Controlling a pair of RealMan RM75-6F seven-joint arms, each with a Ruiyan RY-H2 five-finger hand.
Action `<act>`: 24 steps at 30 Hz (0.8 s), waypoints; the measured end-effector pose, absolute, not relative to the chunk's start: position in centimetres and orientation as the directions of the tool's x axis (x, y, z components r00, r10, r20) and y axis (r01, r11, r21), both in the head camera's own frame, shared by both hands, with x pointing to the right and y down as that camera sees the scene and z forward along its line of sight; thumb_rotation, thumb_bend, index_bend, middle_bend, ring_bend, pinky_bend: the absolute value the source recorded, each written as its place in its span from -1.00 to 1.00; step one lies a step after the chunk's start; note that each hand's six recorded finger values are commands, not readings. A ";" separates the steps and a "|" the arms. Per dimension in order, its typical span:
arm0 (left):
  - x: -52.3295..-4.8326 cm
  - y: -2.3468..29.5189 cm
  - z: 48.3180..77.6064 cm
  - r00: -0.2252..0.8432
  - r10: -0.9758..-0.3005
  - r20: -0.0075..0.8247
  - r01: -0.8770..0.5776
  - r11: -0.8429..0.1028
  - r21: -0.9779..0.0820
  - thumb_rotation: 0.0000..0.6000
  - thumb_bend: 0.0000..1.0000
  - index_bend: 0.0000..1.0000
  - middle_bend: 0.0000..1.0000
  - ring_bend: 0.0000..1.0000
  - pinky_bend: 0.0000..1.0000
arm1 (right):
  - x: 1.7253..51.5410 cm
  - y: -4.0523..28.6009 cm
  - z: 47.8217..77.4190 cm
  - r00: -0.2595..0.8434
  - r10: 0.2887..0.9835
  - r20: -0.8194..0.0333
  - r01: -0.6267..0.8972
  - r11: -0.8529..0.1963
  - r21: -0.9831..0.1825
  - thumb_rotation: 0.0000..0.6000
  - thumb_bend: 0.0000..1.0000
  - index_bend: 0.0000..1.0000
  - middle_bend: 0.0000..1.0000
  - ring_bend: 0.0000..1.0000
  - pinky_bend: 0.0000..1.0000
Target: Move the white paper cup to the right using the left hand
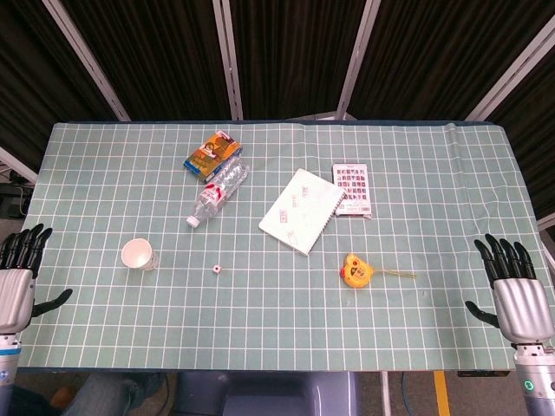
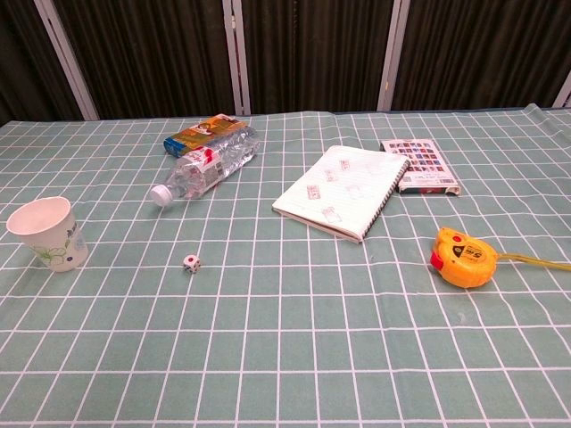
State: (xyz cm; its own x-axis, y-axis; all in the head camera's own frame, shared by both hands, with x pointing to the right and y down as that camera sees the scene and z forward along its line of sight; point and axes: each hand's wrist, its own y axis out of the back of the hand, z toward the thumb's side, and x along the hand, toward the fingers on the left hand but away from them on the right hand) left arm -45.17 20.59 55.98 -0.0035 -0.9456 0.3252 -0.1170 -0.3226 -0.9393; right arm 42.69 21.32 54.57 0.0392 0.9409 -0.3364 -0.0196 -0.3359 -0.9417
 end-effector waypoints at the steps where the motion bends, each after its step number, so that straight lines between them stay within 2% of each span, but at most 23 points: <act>1: -45.2 20.6 56.0 -0.004 -0.945 0.326 -0.116 -0.323 -0.939 1.00 -1.00 -1.00 -1.00 -1.00 -1.00 | 42.7 21.3 54.6 0.039 0.941 -0.337 -0.019 -0.337 -0.941 1.00 -1.00 -1.00 -1.00 -1.00 -1.00; 8: -44.6 20.7 56.4 0.004 -0.947 0.322 -0.106 -0.321 -0.941 1.00 -1.00 -1.00 -1.00 -1.00 -1.00 | 42.9 21.4 54.3 0.036 0.941 -0.336 -0.009 -0.336 -0.942 1.00 -1.00 -1.00 -1.00 -1.00 -1.00; 13: -42.1 20.1 57.5 0.120 -0.928 0.352 -0.030 -0.358 -0.933 1.00 -1.00 -1.00 -1.00 -1.00 -1.00 | 42.9 21.1 53.8 0.034 0.946 -0.322 0.000 -0.322 -0.947 1.00 -1.00 -1.00 -1.00 -1.00 -1.00; 19: -38.4 18.8 60.5 0.271 -0.866 0.421 0.234 -0.365 -0.901 1.00 -1.00 -1.00 -1.00 -1.00 -1.00 | 43.2 20.9 53.7 0.020 0.948 -0.317 0.003 -0.317 -0.948 1.00 -1.00 -1.00 -1.00 -1.00 -1.00; 24: -35.5 18.0 64.3 0.374 -0.795 0.478 0.475 -0.278 -0.835 1.00 -1.00 -1.00 -1.00 -1.00 -1.00 | 43.4 20.8 53.6 0.012 0.949 -0.314 0.008 -0.314 -0.949 1.00 -1.00 -1.00 -1.00 -1.00 -1.00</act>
